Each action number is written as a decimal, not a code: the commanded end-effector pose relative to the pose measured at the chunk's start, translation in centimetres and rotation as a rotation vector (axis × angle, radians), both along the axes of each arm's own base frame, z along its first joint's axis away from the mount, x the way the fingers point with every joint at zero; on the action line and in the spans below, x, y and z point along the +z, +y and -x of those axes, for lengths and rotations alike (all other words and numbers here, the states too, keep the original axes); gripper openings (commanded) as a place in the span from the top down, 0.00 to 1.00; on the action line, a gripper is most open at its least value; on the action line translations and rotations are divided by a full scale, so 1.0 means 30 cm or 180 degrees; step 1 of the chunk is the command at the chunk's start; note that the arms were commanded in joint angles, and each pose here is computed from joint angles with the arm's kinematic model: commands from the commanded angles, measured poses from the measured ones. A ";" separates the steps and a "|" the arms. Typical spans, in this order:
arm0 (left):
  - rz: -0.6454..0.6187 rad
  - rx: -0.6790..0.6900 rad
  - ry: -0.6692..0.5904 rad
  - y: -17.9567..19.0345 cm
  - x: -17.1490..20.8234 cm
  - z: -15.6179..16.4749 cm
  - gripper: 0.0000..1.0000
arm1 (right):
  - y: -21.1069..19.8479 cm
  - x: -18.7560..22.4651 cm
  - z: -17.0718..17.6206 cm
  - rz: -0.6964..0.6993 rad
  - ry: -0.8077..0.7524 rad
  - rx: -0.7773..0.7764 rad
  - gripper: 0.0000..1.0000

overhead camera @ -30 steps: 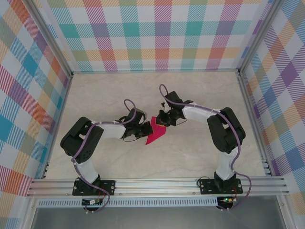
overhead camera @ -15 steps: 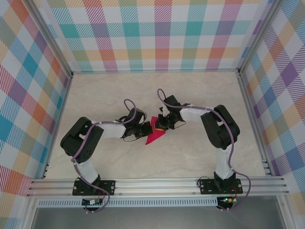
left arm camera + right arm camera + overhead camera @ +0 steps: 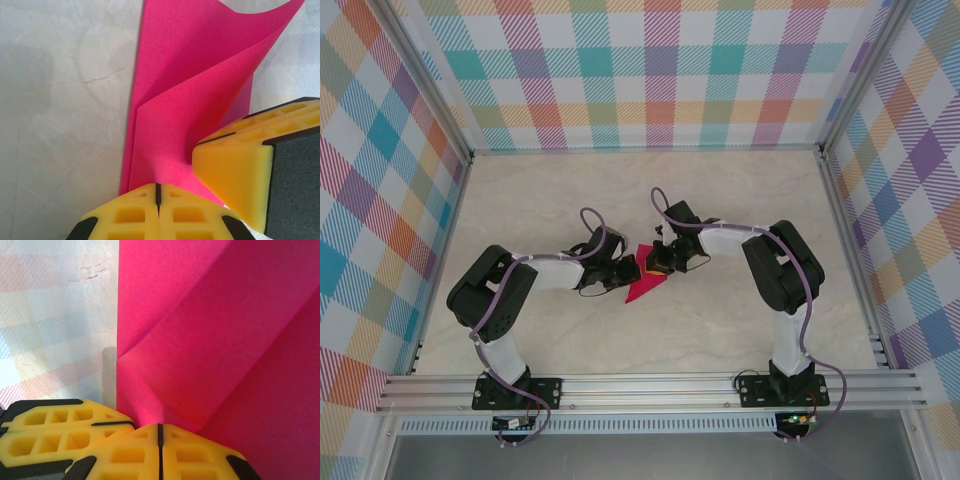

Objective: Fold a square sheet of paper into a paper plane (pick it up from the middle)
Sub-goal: Fourth fold the wing at the center of the table.

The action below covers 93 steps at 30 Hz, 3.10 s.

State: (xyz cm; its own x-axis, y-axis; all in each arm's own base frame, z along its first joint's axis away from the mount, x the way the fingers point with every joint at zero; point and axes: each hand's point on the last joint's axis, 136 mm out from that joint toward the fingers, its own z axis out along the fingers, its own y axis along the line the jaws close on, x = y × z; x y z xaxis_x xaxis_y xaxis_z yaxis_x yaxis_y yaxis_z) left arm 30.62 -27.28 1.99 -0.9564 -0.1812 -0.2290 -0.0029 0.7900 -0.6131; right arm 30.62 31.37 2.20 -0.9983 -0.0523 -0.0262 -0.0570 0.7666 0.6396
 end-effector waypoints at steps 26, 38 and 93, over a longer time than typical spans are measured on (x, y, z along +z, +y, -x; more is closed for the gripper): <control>-0.0511 0.0031 0.0480 0.103 -0.131 0.088 1.00 | -0.030 0.006 -0.132 0.0013 -0.0244 -0.0088 0.92; -0.0521 0.0042 0.0502 0.108 -0.131 0.096 1.00 | -0.182 -0.015 -0.281 0.0357 -0.0440 -0.0392 0.93; -0.0609 -0.0105 0.0523 0.121 -0.132 0.120 1.00 | -0.205 0.103 -0.284 0.0045 -0.0304 -0.0772 0.90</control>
